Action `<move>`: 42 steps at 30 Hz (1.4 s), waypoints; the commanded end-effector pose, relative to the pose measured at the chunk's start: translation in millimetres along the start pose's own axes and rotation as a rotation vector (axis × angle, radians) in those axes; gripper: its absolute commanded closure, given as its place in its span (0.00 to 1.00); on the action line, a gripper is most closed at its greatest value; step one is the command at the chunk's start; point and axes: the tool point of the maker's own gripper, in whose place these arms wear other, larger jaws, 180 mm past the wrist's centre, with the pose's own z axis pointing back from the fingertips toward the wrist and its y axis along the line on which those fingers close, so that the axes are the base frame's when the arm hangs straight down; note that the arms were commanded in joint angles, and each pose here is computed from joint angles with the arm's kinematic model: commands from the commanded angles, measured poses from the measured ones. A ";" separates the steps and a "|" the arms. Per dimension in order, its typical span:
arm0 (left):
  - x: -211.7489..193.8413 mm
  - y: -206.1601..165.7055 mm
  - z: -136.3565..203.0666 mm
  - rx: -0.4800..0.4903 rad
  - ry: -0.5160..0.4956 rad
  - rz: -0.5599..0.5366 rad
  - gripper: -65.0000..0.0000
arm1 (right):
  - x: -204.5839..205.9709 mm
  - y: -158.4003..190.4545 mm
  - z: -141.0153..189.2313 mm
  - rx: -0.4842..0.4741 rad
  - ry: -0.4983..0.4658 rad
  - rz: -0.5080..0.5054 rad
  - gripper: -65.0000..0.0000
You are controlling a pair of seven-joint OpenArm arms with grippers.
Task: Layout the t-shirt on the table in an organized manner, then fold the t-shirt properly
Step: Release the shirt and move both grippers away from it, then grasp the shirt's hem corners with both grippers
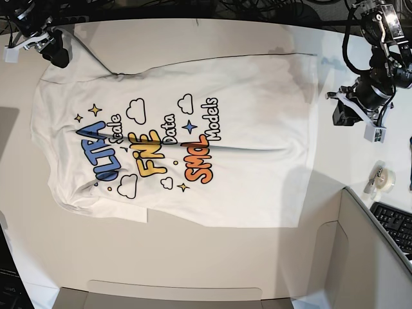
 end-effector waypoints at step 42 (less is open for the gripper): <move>-104.0 24.2 46.2 -0.194 0.155 0.567 0.67 | -4.9 -2.3 -12.5 -0.037 0.097 0.042 1.00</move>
